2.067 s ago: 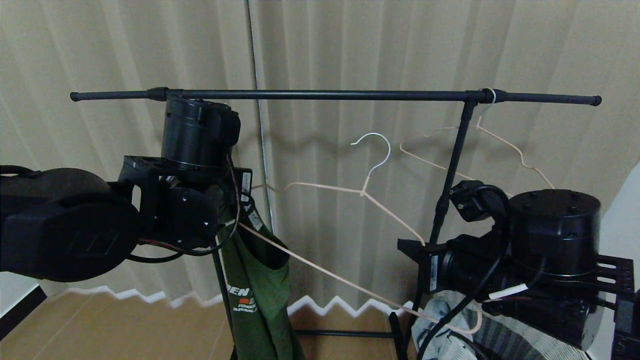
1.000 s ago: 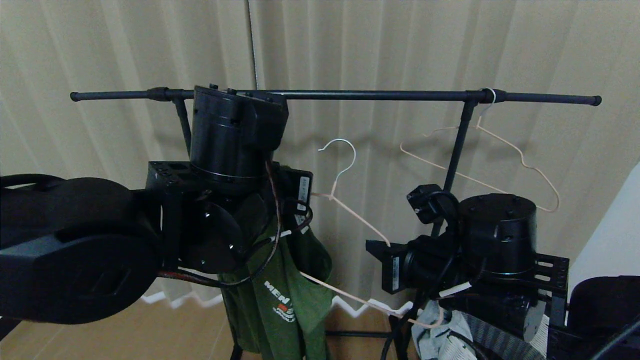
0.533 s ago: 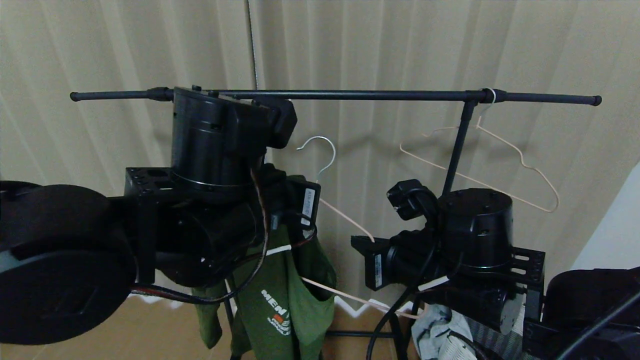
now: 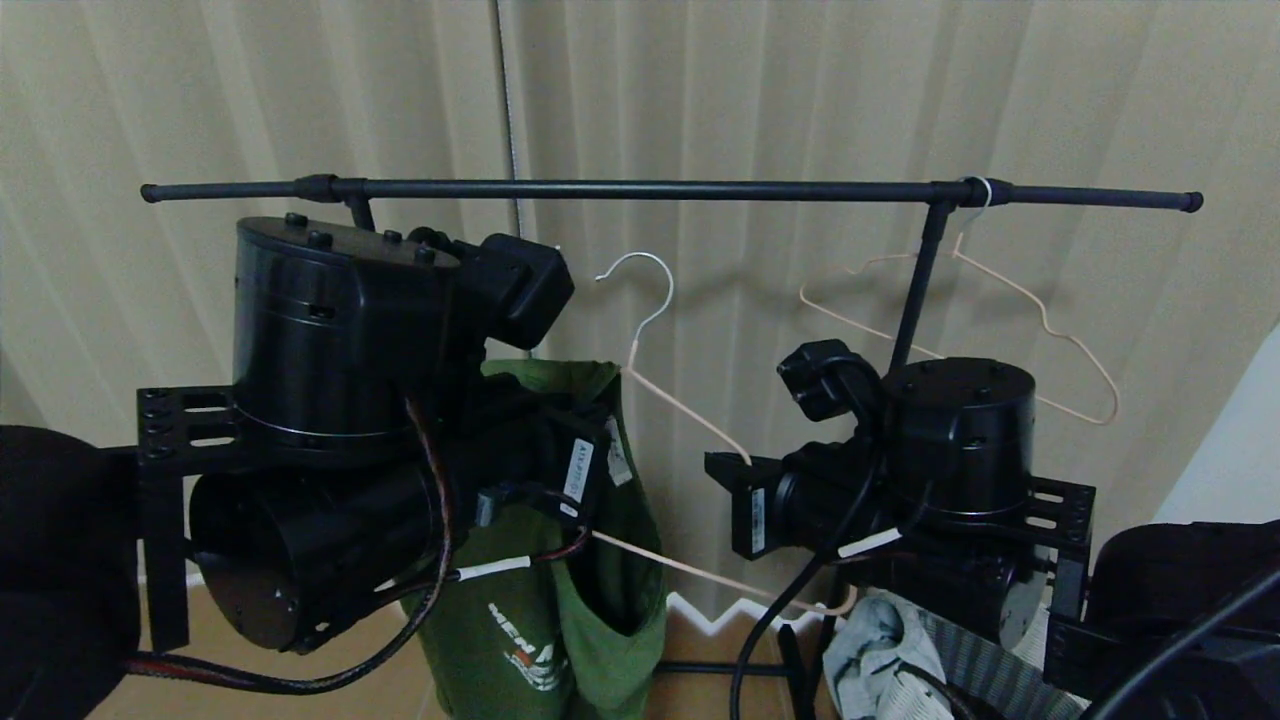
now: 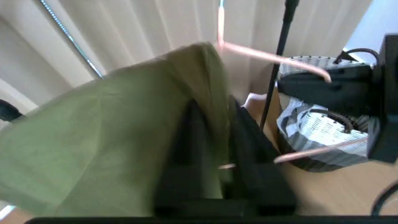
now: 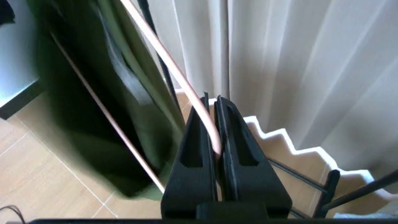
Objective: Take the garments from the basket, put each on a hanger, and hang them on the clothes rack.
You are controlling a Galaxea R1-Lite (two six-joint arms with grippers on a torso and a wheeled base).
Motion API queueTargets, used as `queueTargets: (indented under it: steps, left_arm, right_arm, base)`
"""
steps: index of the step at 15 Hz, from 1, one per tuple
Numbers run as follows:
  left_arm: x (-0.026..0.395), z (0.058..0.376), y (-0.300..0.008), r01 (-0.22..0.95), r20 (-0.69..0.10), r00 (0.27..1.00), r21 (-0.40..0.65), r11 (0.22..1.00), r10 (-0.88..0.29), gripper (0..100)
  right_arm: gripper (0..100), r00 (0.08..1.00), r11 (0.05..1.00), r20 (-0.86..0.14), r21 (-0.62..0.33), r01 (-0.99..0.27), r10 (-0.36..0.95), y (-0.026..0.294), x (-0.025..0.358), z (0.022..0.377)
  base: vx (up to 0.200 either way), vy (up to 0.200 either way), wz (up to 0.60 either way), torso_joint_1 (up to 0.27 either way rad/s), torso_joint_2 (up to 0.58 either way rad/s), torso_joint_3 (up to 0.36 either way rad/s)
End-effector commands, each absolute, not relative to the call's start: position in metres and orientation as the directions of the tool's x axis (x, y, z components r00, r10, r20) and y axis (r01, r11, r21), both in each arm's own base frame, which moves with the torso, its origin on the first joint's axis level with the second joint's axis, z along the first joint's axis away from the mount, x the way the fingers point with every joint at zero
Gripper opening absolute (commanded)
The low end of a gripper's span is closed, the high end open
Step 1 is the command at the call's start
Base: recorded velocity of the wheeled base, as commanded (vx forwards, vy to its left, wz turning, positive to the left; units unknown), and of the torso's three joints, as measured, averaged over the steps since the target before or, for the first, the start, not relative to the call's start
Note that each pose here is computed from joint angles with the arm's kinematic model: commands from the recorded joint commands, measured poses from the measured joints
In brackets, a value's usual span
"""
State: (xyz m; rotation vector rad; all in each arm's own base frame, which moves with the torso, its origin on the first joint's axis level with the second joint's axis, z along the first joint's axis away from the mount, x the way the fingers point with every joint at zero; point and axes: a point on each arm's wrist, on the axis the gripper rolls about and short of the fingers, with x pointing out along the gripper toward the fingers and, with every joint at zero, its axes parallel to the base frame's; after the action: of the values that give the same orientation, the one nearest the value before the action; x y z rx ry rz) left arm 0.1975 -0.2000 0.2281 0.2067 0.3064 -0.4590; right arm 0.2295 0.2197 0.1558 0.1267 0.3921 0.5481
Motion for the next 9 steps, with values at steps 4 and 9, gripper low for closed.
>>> queueTargets:
  steps: [4, 9]
  left_arm:
    - [0.19, 0.228, -0.191, 0.459, -0.328, 0.857, 0.132, 0.879, -0.398, 100]
    - [0.183, 0.235, -0.154, 0.39, -0.229, 0.909, 0.165, 0.906, -0.349, 100]
  right_arm:
    - [0, 0.822, 0.873, -0.296, 0.201, -0.443, 0.486, 0.2, 0.238, 0.167]
    - [0, 0.867, 0.905, -0.26, 0.15, -0.399, 0.425, 0.168, 0.241, 0.18]
  base:
    - [0.0, 0.0, 0.0, 0.0, 0.0, 0.0]
    - [0.0, 0.0, 0.0, 0.0, 0.0, 0.0]
